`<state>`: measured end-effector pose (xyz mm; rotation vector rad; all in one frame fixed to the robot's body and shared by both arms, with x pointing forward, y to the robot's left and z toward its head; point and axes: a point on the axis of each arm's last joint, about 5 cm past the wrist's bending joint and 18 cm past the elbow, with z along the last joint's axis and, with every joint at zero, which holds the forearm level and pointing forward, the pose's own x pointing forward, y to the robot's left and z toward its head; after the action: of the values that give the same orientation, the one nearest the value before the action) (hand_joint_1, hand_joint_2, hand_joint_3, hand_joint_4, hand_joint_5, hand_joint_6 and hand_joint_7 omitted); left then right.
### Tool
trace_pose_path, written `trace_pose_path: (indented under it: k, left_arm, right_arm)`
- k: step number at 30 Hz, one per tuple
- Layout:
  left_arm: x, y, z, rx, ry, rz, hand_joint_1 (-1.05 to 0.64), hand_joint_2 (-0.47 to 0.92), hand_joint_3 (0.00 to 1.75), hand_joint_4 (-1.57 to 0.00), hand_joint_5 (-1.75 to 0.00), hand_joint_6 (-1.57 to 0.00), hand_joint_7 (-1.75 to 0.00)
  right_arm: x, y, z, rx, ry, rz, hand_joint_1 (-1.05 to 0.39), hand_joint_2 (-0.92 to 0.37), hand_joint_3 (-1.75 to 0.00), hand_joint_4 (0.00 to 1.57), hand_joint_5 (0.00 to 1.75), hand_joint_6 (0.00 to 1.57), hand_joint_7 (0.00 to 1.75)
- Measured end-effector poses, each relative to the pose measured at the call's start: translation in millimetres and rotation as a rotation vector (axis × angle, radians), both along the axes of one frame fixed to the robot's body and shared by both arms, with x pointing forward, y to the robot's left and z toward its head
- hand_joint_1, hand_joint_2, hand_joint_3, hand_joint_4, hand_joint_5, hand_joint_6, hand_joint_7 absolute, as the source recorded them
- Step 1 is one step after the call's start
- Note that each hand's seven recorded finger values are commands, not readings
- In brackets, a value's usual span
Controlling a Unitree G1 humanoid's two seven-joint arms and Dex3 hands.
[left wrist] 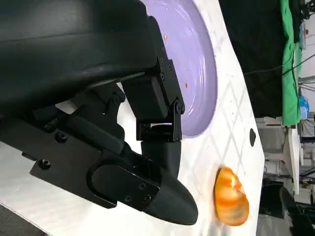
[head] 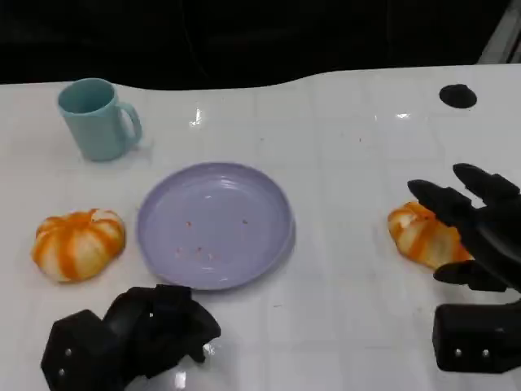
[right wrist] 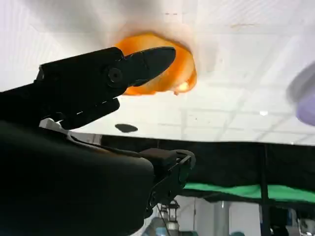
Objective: Grasp the bread from the table and place it into the plate.
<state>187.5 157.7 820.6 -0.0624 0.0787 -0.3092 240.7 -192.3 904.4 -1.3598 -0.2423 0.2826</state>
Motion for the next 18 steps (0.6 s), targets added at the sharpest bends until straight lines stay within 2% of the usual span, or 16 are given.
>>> trace_pose_path:
  k: [11, 18]
  left_arm:
    - [-0.6, -0.1, 0.2, 0.000, -0.001, 0.000, -1.05, 0.85, 0.00, -0.87, -1.52, -1.28, -0.77]
    - [-1.6, -0.1, 0.3, -0.003, 0.001, 0.002, -1.04, 0.84, 0.00, -0.86, -1.52, -1.28, -0.77]
  right_arm:
    - [20.9, 14.0, -3.2, -0.033, 0.047, -0.019, -0.38, -0.77, 0.00, 0.14, 0.11, 0.29, 0.02]
    - [24.3, 23.2, -10.9, -0.044, 0.092, -0.019, -0.31, -0.76, 0.00, 0.15, 0.11, 0.31, 0.01]
